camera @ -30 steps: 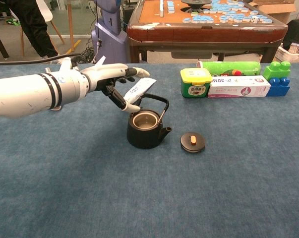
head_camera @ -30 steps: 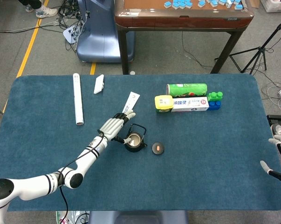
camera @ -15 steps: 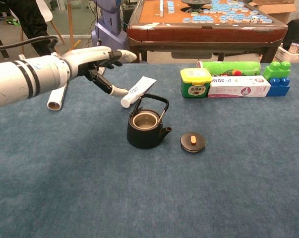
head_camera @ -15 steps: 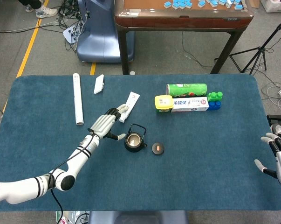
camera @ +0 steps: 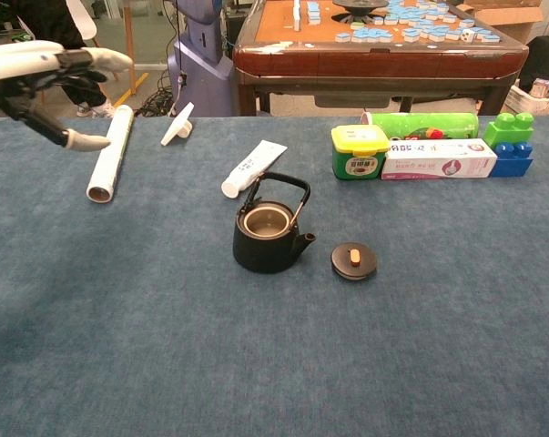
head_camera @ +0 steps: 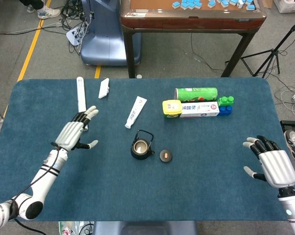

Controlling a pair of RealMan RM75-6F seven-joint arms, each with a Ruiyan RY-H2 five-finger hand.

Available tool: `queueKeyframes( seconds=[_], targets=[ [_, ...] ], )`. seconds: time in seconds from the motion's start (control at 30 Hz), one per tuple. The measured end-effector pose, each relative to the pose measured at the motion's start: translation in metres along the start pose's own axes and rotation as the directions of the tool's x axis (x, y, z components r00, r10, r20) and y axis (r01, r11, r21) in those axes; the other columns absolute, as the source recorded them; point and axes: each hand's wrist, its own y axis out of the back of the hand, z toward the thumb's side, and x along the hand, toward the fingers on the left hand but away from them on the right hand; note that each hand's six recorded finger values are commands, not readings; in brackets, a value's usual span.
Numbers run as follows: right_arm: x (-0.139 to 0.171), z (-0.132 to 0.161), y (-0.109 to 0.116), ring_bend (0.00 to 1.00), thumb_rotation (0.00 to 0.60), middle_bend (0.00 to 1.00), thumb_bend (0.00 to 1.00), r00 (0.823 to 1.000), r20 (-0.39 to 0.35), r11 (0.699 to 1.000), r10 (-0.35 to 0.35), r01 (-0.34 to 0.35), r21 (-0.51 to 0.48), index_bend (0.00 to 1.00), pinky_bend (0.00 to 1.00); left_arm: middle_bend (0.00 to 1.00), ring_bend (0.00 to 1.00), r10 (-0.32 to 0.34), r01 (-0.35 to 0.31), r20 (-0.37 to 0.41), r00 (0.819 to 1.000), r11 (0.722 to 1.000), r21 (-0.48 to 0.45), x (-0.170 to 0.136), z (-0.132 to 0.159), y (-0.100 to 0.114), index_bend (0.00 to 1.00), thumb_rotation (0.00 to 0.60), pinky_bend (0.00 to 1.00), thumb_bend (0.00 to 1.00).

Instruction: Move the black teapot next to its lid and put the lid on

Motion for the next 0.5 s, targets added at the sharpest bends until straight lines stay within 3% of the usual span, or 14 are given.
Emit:
queueKeyframes(
  seconds=[0.23,0.5],
  targets=[
    [-0.025,0.038,-0.009,0.15,0.600,0.27,0.19,0.985,-0.155,0.997,0.071,-0.067,0.033,0.31,0.25,0.00,0.00,0.049,-0.040,-0.081,0.995,0.993,0.107,-0.045,-0.035,0.021,0.00,0.598,0.01,0.24],
    [-0.047,0.078,-0.029,0.11,0.600,0.27,0.19,0.945,-0.268,0.982,0.188,-0.174,0.076,0.33,0.25,0.00,0.00,0.120,-0.090,-0.156,0.980,0.978,0.186,-0.088,-0.070,0.031,0.00,0.600,0.01,0.24]
  ],
)
